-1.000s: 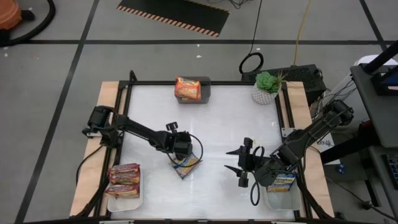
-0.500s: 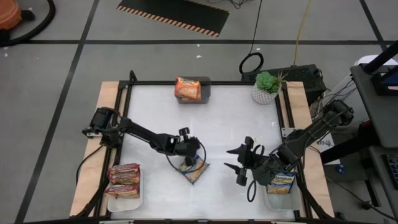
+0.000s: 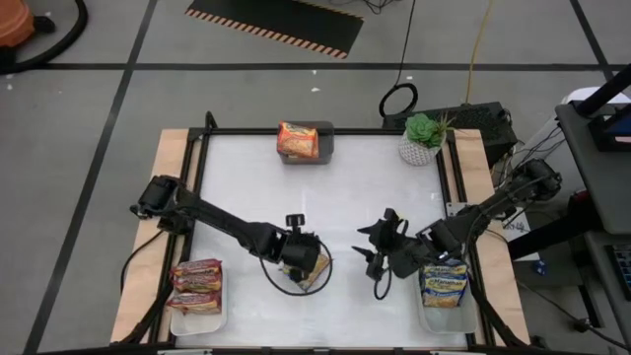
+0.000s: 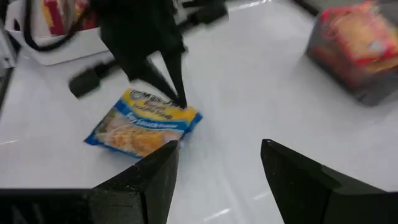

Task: Sort Maruchan noodles
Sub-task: Put the blue noodle pack into the gray bin

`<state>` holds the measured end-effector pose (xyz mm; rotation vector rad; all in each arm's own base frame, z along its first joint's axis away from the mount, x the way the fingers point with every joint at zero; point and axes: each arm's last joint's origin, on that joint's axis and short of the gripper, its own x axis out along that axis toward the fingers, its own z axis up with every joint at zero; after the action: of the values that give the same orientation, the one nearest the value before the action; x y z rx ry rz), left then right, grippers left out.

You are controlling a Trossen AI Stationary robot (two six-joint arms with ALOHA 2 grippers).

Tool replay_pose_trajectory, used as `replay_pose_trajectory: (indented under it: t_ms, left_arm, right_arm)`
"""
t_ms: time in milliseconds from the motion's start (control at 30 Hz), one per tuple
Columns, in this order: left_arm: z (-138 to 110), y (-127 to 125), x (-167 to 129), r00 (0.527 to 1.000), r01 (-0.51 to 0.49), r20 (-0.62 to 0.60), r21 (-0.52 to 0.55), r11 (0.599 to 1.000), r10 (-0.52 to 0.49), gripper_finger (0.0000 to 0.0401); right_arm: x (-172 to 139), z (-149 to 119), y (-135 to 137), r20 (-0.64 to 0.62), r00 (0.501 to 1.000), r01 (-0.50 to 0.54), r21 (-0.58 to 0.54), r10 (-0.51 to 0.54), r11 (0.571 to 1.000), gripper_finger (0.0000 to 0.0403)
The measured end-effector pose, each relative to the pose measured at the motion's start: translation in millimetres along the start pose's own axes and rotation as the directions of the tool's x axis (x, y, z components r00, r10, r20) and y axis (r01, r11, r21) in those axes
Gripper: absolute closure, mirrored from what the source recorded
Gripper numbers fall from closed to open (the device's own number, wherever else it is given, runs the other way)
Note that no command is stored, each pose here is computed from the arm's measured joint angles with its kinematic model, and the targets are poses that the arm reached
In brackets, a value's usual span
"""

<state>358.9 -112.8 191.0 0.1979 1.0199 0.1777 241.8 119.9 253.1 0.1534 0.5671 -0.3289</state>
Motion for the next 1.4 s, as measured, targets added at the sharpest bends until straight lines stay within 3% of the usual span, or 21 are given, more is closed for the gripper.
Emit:
replay_pose_trajectory:
  t_ms: [200,400,533,633,1167,1400]
  left_arm:
    - [-4,-23,-34,0.986,0.06,-0.154,-0.005,0.998,-0.06,0.0384]
    - [-13,-53,-49,0.966,0.207,-0.169,0.069,0.976,-0.193,0.0384]
    - [-15,-58,-51,0.949,0.259,-0.191,0.017,0.966,-0.251,0.0384]
    - [-16,-58,-51,0.945,0.253,-0.205,-0.041,0.967,-0.256,0.0384]
    - [-42,-66,-46,0.9,0.231,-0.329,-0.193,0.954,-0.285,0.0384]
    - [-51,-67,-42,0.895,0.194,-0.355,-0.238,0.952,-0.271,0.0384]
  right_arm:
    - [13,1,-10,-0.044,0.998,-0.041,0.04,0.043,0.998,0.0179]
    - [16,8,-11,0.004,0.998,-0.055,-0.017,0.055,0.998,0.0179]
    - [17,12,-6,0.05,0.995,-0.088,-0.062,0.091,0.994,0.0179]
    - [21,10,0,0.04,0.989,-0.138,-0.094,0.142,0.986,0.0182]
    - [49,16,-4,-0.008,0.985,-0.17,-0.127,0.17,0.977,0.0243]
    - [50,15,-4,-0.095,0.949,-0.312,-0.18,0.3,0.933,0.0283]
